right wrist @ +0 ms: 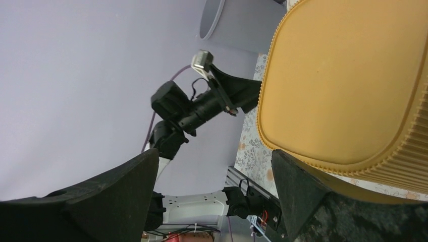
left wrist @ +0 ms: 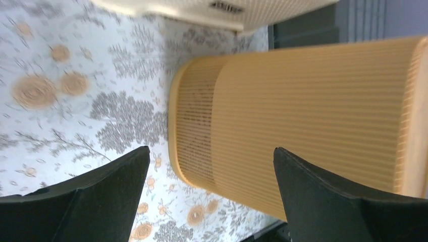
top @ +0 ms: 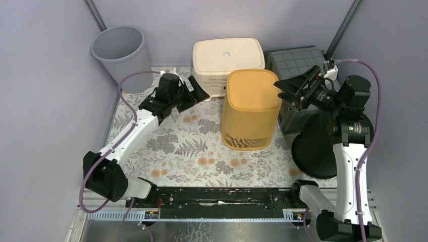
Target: Turn the large container upside down
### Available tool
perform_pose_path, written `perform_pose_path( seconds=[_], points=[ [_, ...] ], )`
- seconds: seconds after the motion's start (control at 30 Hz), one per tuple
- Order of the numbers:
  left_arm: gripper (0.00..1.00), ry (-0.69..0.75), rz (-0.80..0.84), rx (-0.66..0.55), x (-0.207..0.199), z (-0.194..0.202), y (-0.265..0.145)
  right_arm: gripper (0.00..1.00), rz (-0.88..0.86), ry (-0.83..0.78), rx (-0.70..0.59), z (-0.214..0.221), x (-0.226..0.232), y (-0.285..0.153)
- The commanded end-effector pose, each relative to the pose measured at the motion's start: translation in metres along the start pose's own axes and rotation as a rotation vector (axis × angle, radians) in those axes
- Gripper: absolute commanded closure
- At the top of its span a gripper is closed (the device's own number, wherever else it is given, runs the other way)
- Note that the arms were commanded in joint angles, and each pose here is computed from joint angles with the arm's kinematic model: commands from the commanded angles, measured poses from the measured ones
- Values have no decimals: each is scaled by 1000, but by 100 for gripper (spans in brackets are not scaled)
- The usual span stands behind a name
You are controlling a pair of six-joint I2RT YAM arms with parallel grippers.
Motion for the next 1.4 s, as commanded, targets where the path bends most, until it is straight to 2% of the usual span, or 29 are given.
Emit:
perform_pose_path(
  seconds=[0.0, 0.33, 0.6, 0.73, 1.13, 1.27, 1.37],
  points=[
    [0, 48, -126, -86, -5, -32, -20, 11, -72, -52, 9, -5, 16, 3],
    [0, 102, -265, -314, -35, -154, -29, 11, -105, -69, 57, -2, 28, 12],
    [0, 50, -355, -507, -21, -219, -17, 12, -109, -100, 156, 7, 36, 28],
    [0, 13, -409, -537, 7, -253, -22, 12, -106, -115, 190, 11, 36, 32],
    [0, 29, -548, -648, 69, -300, -57, 13, -93, -114, 254, 22, 22, 69],
    [0, 26, -544, -627, 86, -309, -58, 13, -91, -112, 274, 28, 18, 81],
    [0, 81, -538, -588, 93, -310, -52, 13, -91, -112, 289, 33, 15, 88]
  ],
)
Point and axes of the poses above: each gripper's point midway between its finger pads, its own y axis out along the fingers, its own x axis along the line the jaws close on, z = x × y, the point moved 10 cm from there along -y, back along the fingers, and after that the axes turned 6 degrees about -y, right-handed, at the moved point
